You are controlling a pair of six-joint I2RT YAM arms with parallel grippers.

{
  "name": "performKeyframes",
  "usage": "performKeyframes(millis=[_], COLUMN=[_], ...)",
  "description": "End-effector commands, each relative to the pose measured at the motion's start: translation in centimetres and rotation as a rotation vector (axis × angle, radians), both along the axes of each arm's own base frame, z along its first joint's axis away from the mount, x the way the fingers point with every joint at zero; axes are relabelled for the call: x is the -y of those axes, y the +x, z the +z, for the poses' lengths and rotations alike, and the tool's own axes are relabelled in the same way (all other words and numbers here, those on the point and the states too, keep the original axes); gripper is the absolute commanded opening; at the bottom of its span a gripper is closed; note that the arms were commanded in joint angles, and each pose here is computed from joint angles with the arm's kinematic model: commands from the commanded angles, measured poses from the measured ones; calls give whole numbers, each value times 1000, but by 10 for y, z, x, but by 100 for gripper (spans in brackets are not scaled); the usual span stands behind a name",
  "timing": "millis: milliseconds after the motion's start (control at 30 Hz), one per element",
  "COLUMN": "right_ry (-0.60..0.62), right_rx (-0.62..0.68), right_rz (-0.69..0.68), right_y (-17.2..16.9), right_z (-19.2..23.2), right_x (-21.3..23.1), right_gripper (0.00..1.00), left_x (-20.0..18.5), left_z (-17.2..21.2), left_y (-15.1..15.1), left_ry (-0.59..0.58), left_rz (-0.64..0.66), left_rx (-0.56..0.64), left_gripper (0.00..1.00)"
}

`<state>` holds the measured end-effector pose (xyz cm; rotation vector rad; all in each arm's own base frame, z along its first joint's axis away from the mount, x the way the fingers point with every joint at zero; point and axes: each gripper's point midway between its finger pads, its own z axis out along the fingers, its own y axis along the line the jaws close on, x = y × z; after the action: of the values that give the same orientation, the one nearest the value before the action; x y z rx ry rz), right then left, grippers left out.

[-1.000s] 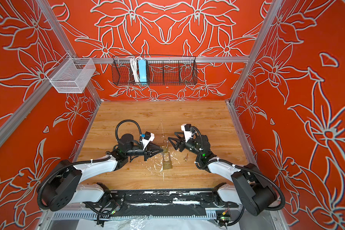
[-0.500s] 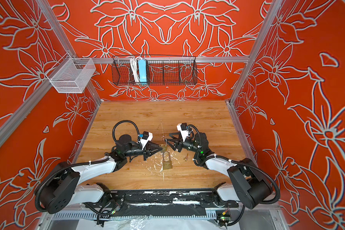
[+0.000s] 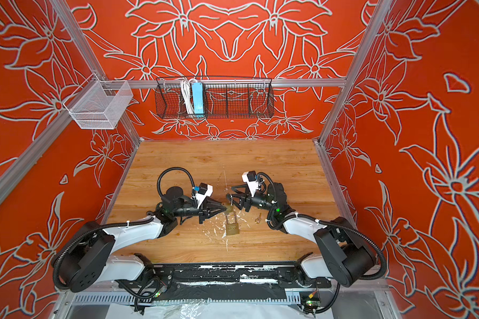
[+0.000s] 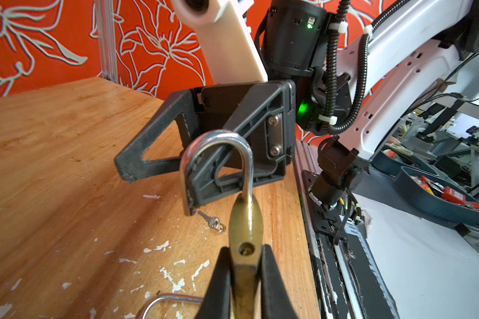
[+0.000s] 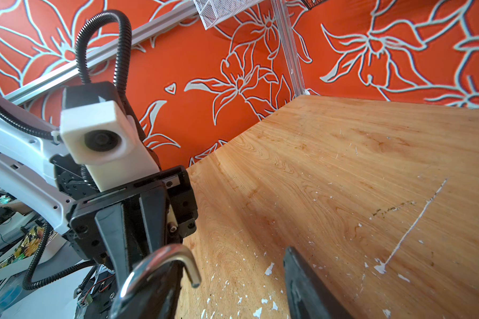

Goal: Unlock with the key

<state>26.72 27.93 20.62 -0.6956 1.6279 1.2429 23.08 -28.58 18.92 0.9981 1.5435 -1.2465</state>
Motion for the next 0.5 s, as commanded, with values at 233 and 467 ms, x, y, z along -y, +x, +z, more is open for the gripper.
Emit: performKeyframes(millis=[233, 467], right_ry=[-127, -196], right_rx=[-19, -49], right_rz=[-277, -437], right_y=[37, 51], right_z=[-11, -21], right_x=[20, 39], right_gripper=[59, 64], left_x=[2, -1], left_z=[19, 12], left_y=[20, 32], left_ry=[-28, -1], left_rz=[67, 166], left_rx=[41, 48], left_gripper=[0, 0])
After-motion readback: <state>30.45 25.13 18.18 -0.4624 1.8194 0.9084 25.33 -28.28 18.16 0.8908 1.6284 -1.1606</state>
